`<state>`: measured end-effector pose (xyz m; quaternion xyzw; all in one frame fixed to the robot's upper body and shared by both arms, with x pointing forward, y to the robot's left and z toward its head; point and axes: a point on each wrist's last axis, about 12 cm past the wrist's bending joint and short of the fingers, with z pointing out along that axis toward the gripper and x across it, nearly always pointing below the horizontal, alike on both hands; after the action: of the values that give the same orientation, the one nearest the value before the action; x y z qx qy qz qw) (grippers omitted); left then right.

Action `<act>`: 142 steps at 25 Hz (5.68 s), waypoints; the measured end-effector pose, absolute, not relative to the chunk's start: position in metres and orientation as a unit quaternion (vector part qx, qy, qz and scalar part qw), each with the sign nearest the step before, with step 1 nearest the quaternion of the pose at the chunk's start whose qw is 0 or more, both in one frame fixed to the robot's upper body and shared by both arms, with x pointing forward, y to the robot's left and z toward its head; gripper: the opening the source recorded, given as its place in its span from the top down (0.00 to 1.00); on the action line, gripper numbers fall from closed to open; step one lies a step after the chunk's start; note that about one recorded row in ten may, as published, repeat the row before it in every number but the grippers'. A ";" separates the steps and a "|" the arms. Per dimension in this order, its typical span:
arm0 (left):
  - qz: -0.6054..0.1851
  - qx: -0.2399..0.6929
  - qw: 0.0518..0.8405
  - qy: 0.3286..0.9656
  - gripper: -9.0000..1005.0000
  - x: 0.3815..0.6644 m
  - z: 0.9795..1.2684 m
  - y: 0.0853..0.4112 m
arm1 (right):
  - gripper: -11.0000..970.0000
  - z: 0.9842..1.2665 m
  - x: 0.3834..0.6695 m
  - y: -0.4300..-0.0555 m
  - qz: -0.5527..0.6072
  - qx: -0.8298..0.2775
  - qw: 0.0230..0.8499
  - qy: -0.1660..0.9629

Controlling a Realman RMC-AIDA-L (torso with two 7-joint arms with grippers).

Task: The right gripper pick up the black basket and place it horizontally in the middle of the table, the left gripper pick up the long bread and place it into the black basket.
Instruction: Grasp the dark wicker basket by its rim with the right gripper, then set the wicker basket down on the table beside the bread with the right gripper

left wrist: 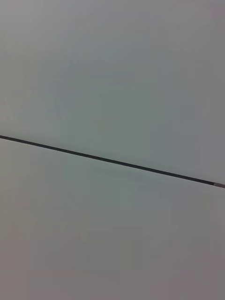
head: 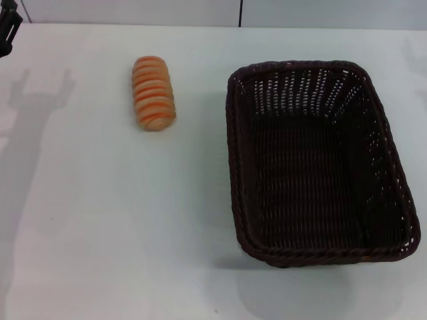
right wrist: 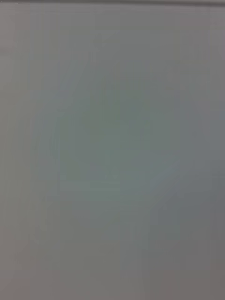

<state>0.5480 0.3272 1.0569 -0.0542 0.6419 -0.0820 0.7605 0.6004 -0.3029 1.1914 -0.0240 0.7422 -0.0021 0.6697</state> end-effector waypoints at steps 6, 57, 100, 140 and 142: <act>-0.083 -0.051 0.762 0.640 0.14 0.552 1.059 0.326 | 0.22 1.215 0.607 -0.293 -0.005 -0.064 0.620 0.782; -0.033 -0.045 0.775 0.630 0.14 0.556 1.067 0.340 | 0.22 1.217 0.542 -0.211 0.067 -0.069 0.236 0.967; -0.025 -0.048 0.774 0.630 0.14 0.554 1.066 0.342 | 0.73 1.177 0.560 -0.197 0.028 -0.103 0.192 0.976; -0.023 -0.057 0.766 0.640 0.14 0.564 1.069 0.344 | 0.82 1.238 0.569 -0.150 0.050 -0.473 0.414 0.776; -0.023 -0.058 0.766 0.640 0.14 0.565 1.069 0.344 | 0.82 1.243 0.565 -0.144 0.058 -0.499 0.416 0.758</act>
<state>0.5649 0.3436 1.0692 -0.0577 0.6402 -0.0228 0.7657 0.5655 -0.1435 1.2428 -0.4990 0.7578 0.0581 0.4163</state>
